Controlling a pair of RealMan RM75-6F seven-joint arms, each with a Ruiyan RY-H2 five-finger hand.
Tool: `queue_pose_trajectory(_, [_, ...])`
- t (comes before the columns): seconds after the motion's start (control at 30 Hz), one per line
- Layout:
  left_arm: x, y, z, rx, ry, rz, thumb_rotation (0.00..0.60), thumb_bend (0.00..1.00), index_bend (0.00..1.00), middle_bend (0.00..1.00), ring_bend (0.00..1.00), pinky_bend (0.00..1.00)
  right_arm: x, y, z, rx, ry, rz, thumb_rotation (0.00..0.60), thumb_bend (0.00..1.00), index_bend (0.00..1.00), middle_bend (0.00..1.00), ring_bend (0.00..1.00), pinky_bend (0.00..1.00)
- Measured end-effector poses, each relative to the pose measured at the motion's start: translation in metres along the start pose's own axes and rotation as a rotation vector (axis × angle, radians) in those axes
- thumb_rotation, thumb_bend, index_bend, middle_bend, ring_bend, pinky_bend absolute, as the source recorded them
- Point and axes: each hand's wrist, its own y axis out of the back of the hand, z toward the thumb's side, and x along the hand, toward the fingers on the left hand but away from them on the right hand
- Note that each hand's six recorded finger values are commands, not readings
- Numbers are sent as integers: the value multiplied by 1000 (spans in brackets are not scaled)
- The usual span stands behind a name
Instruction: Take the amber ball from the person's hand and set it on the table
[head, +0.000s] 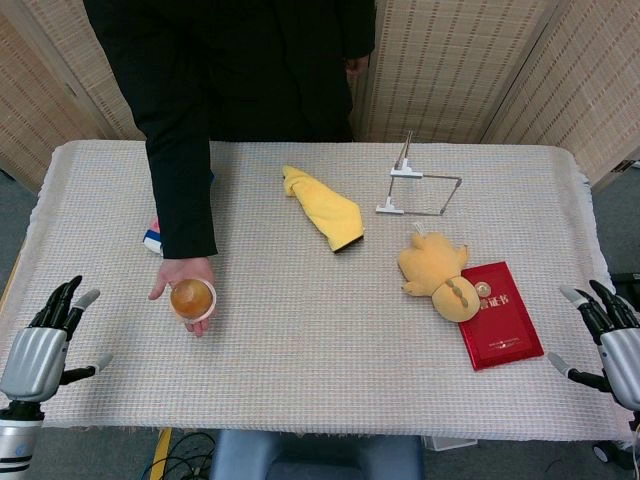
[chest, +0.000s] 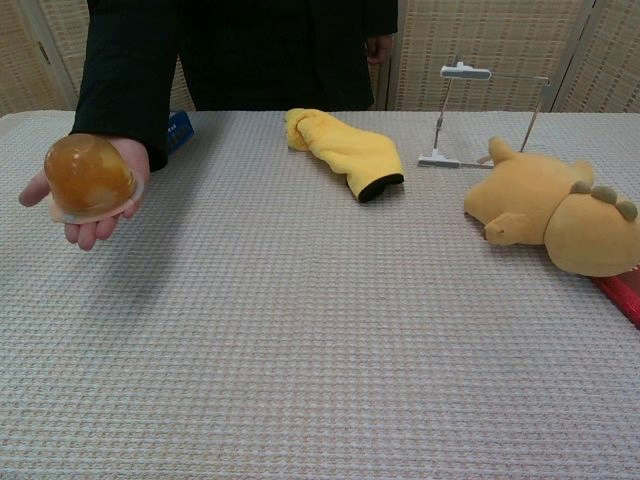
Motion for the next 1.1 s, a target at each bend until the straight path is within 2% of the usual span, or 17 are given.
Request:
queue_pose_trajectory(0.17, [22, 1, 25, 5, -156, -31, 600, 144, 193, 18, 76, 296, 0, 6, 3, 11, 0, -7, 600, 193, 99, 161, 70, 129])
queue_pose_trajectory(0.27, [36, -1, 39, 13, -226, -66, 600, 144, 187, 7, 46, 290, 0, 7, 5, 16, 0, -8, 600, 193, 99, 161, 70, 129])
queue_pose_trajectory(0.37, [48, -4, 52, 33, -277, -111, 600, 144, 167, 0, 4, 275, 1, 7, 6, 18, -3, -3, 600, 193, 98, 161, 70, 129])
queue_pose_trajectory(0.5, [63, -6, 69, 85, -332, -156, 600, 144, 147, 0, 0, 264, 2, 6, 4, 23, -13, 3, 600, 193, 99, 161, 70, 129])
queue_pose_trajectory(0.77, [93, -14, 96, 133, -379, -208, 600, 162, 164, 0, 0, 264, 4, 5, -1, 23, -30, 7, 600, 193, 98, 161, 70, 129])
queue_pose_trajectory(0.97, [105, -23, 100, 156, -375, -251, 600, 200, 196, 0, 0, 267, 5, 3, -5, 21, -41, 12, 600, 193, 99, 165, 70, 129])
queue_pose_trajectory(1.1, [111, -28, 100, 158, -357, -273, 600, 255, 272, 21, 53, 349, 6, 2, -8, 18, -48, 14, 600, 193, 98, 169, 70, 129])
